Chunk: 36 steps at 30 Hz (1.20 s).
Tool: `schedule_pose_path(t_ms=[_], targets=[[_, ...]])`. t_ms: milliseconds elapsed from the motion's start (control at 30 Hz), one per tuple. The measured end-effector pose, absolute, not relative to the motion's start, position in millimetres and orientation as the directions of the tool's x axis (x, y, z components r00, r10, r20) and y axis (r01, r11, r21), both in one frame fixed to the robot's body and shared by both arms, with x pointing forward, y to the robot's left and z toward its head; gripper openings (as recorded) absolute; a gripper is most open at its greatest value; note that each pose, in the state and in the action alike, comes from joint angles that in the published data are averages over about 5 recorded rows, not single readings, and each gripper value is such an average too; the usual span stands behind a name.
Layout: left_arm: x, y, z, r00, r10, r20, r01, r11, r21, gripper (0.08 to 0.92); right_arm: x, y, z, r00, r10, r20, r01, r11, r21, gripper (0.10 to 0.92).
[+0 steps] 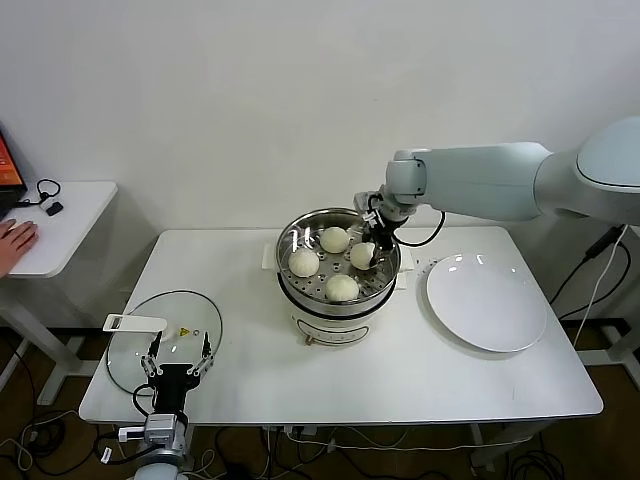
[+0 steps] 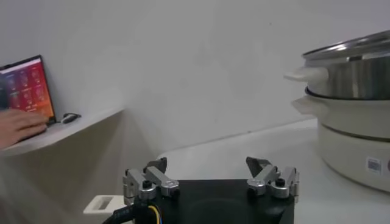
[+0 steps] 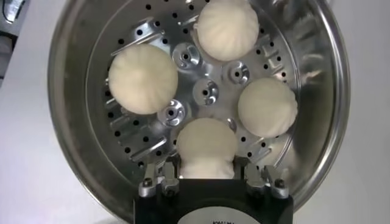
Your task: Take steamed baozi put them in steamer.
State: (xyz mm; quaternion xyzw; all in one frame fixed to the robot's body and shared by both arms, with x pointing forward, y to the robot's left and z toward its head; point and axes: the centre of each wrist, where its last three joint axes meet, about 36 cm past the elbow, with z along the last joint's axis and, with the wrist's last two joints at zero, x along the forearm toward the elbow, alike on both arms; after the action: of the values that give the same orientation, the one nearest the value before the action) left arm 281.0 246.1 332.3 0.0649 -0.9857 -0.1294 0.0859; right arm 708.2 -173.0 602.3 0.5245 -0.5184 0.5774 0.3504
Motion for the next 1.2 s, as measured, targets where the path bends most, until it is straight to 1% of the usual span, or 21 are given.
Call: schedule_pose_path(t_ms=[333,500,600,767,900,1033,1200], targets=[[281,245,331,-0.977,-0.147,0.156,-0.103,0.959,0.264,0.823,713,-175,603,-0.198,-0.132,0.971,-0.949,-0.22,-0.224,0.647],[280,245,332,-0.977,-0.147,0.155,-0.102,0.959,0.265,0.823,715,-175,609,-0.204,-0.142,0.969,-0.949,-0.215,-0.231,0.768],[280,245,333,-0.977,-0.146,0.152,-0.102,0.959,0.266,0.823,715,-178,615,-0.202,-0.146,0.968,-0.95,-0.211,-0.23,0.813],[279,245,336,-0.978,-0.144,0.148,-0.101,0.959,0.266,0.823,715,-185,627,-0.2,-0.151,0.968,-0.953,-0.202,-0.228,0.822],[279,244,337,-0.979,-0.141,0.147,-0.098,0.959,0.267,0.823,713,-194,642,-0.219,-0.165,0.962,-0.953,-0.177,-0.247,0.823],[278,243,337,-0.979,-0.139,0.148,-0.096,0.958,0.269,0.823,709,-208,658,-0.267,-0.189,0.945,-0.948,-0.126,-0.292,0.823],[278,241,337,-0.98,-0.134,0.149,-0.089,0.958,0.273,0.823,697,-225,672,-0.355,-0.226,0.907,-0.929,-0.027,-0.37,0.823]])
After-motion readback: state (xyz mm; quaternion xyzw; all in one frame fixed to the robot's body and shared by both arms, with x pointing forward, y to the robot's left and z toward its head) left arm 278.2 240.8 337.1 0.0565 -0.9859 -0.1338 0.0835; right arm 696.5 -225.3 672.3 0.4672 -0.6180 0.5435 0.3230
